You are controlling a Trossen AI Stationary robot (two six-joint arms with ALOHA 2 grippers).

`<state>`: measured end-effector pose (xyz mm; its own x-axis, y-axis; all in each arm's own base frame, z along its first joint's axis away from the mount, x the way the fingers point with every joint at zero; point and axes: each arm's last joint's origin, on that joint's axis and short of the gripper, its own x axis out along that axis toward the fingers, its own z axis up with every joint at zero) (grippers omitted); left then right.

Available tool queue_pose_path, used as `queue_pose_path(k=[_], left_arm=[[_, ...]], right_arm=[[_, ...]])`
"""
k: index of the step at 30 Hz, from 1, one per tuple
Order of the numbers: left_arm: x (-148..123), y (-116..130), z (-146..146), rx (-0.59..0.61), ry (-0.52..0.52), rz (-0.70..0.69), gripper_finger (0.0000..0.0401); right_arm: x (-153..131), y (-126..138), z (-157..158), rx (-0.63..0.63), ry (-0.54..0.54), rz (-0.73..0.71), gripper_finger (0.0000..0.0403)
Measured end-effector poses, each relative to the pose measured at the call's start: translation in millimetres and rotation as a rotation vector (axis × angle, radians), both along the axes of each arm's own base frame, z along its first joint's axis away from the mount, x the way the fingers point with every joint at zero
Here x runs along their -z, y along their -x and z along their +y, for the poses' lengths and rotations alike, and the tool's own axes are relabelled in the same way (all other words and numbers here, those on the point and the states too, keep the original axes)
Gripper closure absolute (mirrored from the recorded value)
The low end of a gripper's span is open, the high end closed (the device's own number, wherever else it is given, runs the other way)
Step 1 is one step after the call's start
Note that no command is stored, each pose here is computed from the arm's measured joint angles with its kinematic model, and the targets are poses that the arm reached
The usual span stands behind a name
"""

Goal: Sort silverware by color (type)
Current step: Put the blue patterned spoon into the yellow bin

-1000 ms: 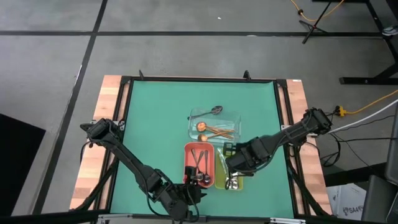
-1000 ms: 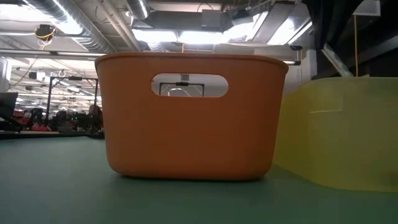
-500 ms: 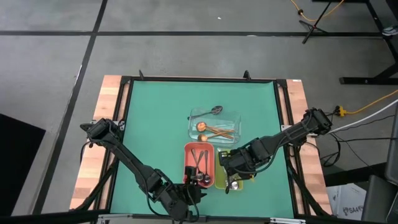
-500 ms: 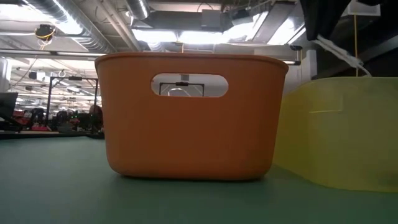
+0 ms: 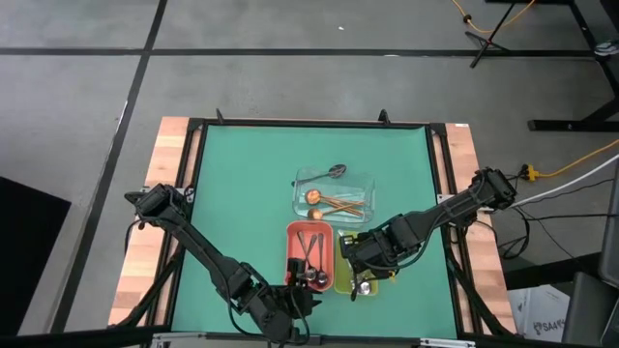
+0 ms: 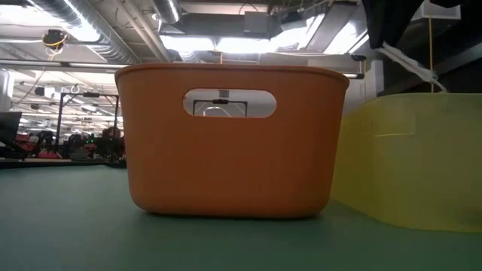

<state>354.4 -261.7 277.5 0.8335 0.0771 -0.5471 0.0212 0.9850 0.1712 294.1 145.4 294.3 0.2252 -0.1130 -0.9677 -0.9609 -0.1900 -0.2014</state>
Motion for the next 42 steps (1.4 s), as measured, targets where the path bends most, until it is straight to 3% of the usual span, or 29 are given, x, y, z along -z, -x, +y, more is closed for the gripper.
queue_pose_path(k=[28, 37, 42], left_arm=[[0.0, 0.0, 0.0, 0.000, -0.001, 0.000, 0.0319], [0.0, 0.0, 0.0, 0.000, -0.001, 0.000, 0.0319], [0.0, 0.0, 0.0, 0.000, -0.001, 0.000, 0.0319]], right_arm=[[-0.5, -3.0, 1.4, 0.005, -0.013, -0.032, 0.0391], [-3.4, -13.9, 5.9, 0.162, -0.089, -0.173, 0.0353], [-3.8, -14.8, 6.5, 0.178, -0.101, -0.184, 0.0344]])
